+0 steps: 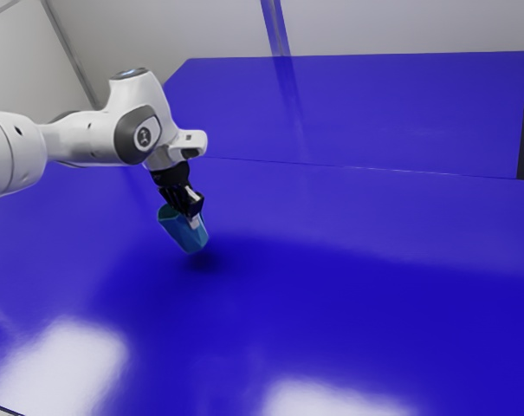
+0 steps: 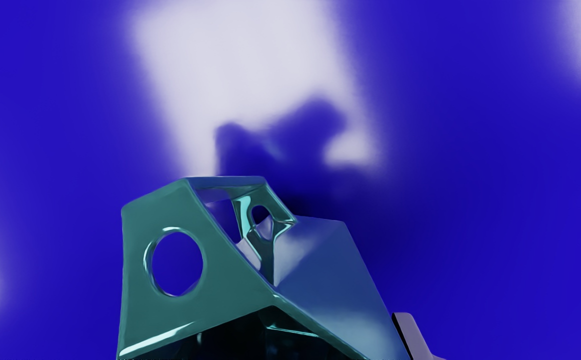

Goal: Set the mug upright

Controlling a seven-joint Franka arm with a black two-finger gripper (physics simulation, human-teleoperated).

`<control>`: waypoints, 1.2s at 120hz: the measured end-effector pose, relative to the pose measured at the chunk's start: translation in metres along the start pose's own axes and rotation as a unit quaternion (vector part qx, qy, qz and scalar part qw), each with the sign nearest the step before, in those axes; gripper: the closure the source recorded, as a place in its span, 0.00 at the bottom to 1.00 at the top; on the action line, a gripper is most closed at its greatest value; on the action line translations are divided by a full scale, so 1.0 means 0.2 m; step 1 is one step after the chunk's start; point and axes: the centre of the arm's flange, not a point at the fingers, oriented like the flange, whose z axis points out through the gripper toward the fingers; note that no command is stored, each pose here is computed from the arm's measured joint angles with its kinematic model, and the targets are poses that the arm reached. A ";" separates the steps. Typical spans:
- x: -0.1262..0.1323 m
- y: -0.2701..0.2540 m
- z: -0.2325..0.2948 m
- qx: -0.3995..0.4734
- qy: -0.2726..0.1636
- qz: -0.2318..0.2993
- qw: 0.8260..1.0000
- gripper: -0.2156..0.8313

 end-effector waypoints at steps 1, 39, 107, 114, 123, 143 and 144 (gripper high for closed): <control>0.00 0.00 0.01 0.001 0.000 -0.001 1.000 0.96; 0.05 0.01 0.21 0.011 -0.007 -0.031 0.999 0.96; 0.04 0.13 -0.18 0.016 0.051 -0.050 0.997 0.31; 0.06 0.14 -0.30 0.012 0.061 -0.052 0.997 0.28; 0.09 0.14 -0.47 0.009 0.072 -0.053 0.996 0.26; 0.19 0.13 -0.84 0.008 0.090 -0.050 0.995 0.23; 0.19 0.13 -0.85 0.008 0.090 -0.050 0.995 0.23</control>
